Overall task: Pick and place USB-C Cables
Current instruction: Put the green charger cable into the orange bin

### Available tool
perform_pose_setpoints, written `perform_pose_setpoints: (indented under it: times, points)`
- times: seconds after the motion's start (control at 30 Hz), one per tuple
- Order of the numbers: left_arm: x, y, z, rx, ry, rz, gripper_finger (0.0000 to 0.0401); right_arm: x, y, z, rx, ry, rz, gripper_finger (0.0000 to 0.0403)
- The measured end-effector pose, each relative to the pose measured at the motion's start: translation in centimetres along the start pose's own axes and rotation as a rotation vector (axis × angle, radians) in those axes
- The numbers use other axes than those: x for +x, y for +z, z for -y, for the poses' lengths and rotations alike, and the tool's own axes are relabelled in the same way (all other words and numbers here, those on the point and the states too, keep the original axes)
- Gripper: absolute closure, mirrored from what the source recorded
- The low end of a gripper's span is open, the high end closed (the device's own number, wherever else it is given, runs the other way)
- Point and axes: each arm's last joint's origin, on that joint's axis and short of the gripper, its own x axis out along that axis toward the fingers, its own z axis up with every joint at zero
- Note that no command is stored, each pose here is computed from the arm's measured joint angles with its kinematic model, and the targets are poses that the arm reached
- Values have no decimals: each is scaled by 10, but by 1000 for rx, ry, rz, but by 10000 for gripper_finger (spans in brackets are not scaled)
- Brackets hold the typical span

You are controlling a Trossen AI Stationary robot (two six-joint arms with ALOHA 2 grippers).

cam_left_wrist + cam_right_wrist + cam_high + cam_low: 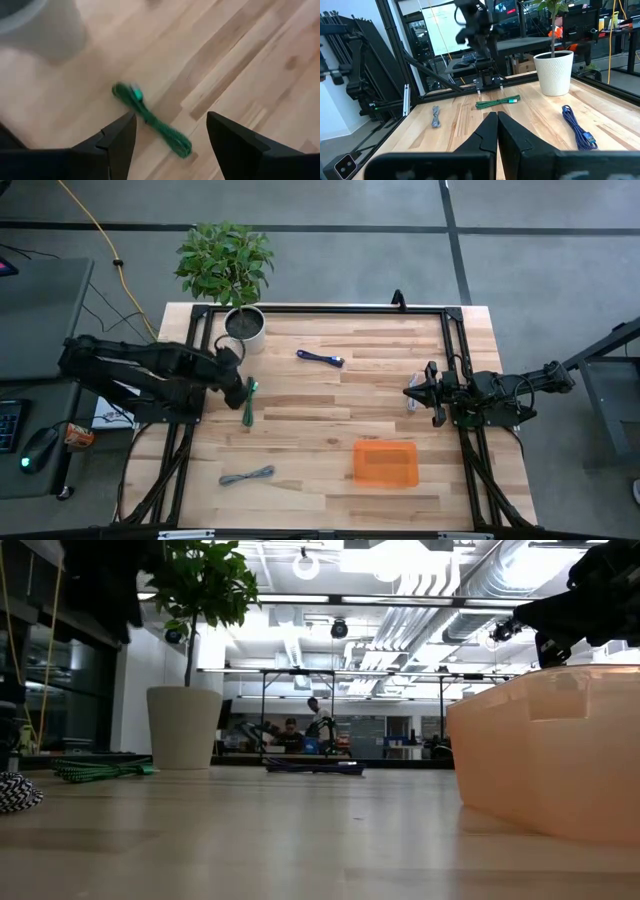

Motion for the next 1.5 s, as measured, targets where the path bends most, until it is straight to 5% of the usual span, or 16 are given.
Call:
perform_pose_setpoints:
  times: [0.3,0.6,1.5]
  points:
    - [46,-33,5,-182,-17,-98,180,0,0,0,0,0,0,403]
    - [88,-49,7,-232,39,-127,180,0,0,0,0,0,0,403]
    - [157,-30,4,-199,213,-281,180,0,0,0,0,0,0,403]
